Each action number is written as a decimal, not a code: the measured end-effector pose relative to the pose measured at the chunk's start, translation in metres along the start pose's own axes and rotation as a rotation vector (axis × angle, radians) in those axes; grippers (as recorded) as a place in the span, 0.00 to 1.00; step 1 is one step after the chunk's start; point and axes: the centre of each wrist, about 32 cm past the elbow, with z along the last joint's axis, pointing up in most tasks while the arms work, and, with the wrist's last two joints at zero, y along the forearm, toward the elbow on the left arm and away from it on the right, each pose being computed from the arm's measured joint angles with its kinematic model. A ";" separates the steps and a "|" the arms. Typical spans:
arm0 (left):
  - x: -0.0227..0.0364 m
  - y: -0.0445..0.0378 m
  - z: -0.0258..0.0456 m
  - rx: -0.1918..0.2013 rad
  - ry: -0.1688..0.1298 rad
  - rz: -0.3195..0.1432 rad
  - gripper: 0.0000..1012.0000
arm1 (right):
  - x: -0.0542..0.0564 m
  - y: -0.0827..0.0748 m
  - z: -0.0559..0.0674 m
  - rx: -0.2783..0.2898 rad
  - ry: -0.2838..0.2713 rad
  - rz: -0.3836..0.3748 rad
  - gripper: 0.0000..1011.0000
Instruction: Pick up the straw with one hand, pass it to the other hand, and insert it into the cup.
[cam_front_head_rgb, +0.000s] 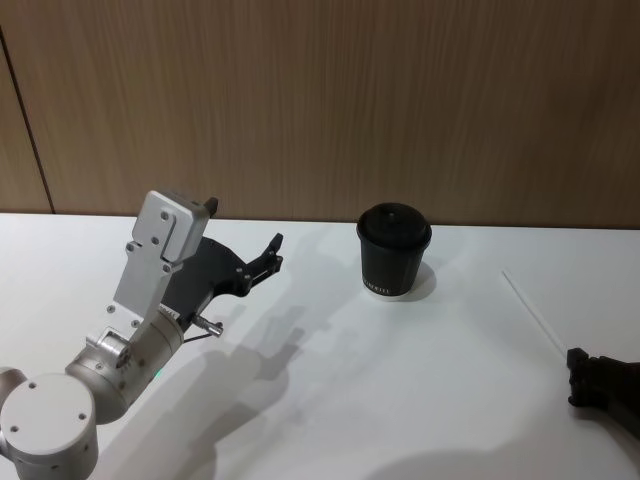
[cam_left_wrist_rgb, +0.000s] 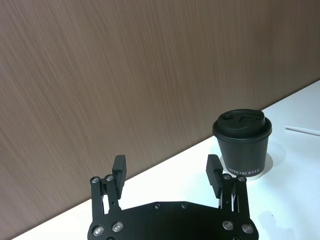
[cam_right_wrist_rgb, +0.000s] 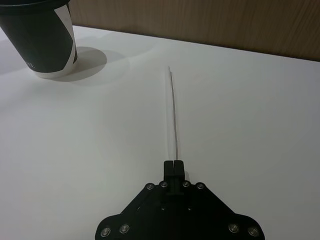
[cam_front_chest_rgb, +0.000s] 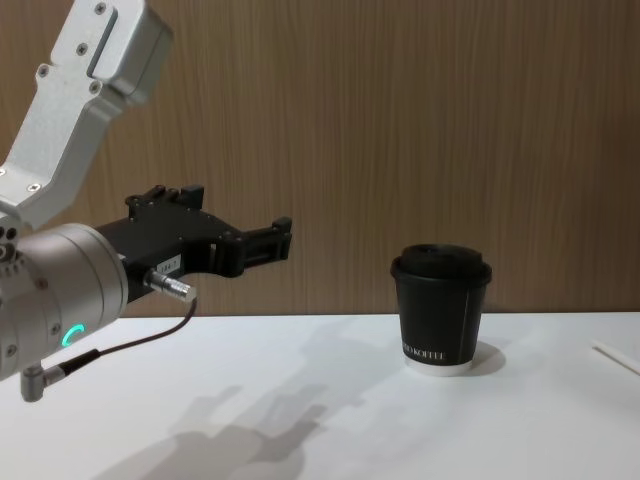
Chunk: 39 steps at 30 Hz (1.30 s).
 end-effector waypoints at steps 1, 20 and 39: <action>0.0000 0.0000 0.0000 0.000 0.000 0.000 0.99 | 0.000 0.000 0.000 0.000 0.000 0.000 0.00; 0.0000 0.0000 0.0000 0.000 0.000 0.000 0.99 | 0.004 0.001 0.003 0.059 0.000 -0.014 0.00; 0.0000 0.0000 0.0000 0.000 0.000 0.000 0.99 | 0.020 0.000 0.027 0.307 -0.040 -0.013 0.00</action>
